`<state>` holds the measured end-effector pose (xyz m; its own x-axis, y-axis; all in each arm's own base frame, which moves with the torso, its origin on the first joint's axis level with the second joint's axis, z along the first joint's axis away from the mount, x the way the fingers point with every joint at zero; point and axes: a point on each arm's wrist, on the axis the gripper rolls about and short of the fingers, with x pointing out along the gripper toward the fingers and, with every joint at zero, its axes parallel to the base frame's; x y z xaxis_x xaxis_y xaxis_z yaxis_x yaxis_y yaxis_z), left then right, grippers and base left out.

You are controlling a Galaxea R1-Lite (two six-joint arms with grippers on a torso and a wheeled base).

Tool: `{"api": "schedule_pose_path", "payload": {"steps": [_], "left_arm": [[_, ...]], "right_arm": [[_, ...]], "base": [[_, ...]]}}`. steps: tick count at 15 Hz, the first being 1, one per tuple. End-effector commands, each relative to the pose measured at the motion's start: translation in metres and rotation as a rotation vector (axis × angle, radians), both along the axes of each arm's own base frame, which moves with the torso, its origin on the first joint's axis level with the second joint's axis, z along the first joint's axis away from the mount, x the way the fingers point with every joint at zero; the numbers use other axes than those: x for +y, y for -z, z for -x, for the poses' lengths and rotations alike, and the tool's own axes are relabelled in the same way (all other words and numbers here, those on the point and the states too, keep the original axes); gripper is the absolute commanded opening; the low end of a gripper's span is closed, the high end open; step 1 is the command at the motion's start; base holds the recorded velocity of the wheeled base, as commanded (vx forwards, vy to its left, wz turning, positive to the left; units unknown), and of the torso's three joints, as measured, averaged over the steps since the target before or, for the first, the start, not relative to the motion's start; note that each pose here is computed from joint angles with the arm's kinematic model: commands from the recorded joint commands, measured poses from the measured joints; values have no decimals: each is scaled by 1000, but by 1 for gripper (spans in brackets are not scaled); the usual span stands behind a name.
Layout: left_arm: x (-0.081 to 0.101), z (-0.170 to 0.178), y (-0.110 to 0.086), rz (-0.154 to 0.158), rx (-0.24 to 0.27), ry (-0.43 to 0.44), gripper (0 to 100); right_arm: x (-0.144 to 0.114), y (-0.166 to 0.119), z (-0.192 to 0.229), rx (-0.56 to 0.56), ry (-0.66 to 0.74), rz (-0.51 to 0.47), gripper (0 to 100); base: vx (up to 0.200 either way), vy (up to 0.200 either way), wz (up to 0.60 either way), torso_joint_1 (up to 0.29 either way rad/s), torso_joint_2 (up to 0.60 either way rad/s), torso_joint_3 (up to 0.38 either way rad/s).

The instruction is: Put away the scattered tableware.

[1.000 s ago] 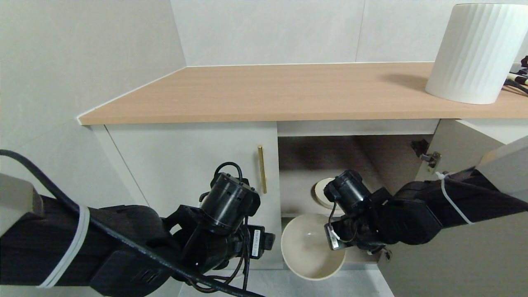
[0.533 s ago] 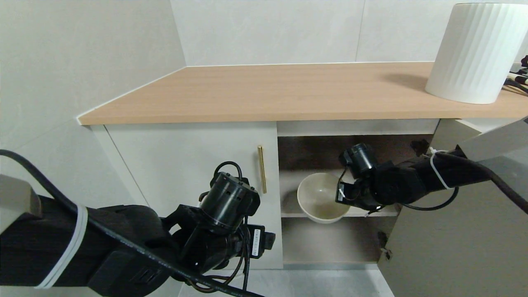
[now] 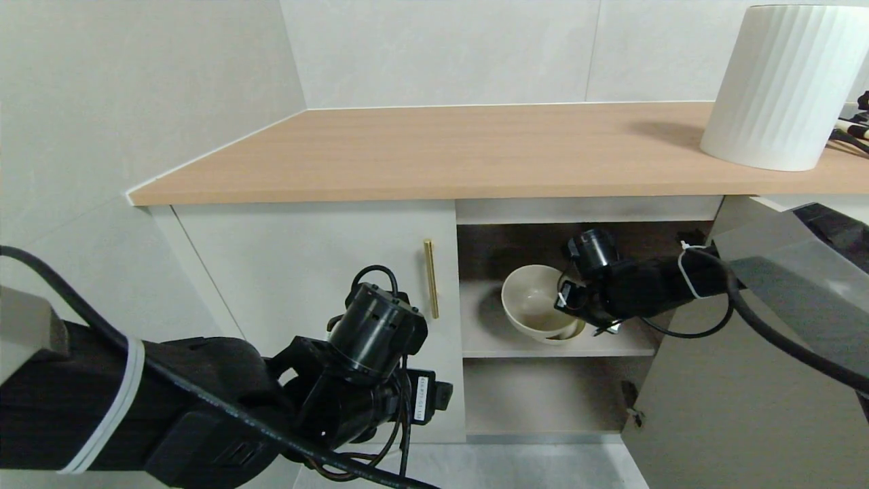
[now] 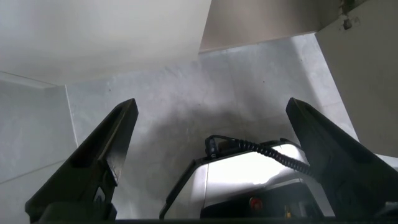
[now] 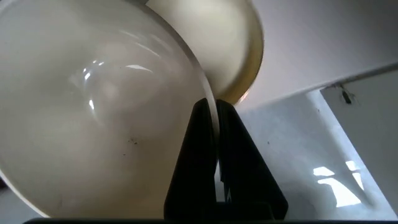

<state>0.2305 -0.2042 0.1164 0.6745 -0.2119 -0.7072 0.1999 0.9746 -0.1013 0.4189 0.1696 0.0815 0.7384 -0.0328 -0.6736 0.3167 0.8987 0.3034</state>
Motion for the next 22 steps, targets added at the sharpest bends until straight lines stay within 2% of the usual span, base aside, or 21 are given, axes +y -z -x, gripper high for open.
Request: {"api": "schedule_pose_path", "payload": {"steps": [1,8,18,19,22], "left_arm": [[0,0,1,-3,3,-1,100],[-1,-1,2,-5,5,-1,100],[0,-1,2,-4,4,-2,100],[0,-1,2,-5,5,-2,100],[0,-1,2,-4,4,-2,100]], "right_arm": [[-4,18,-15,9,43,10,0],[-18,26,-33,-8,92,9,0],[-18,33,-36,-3,108,26,0],[-18,33,-36,-2,108,27,100],[-18,34,-35,4,105,28,100]], "base": [[0,0,0,0,0,0],[0,0,0,0,0,0],[0,0,0,0,0,0],[0,0,0,0,0,0],[0,0,0,0,0,0]]}}
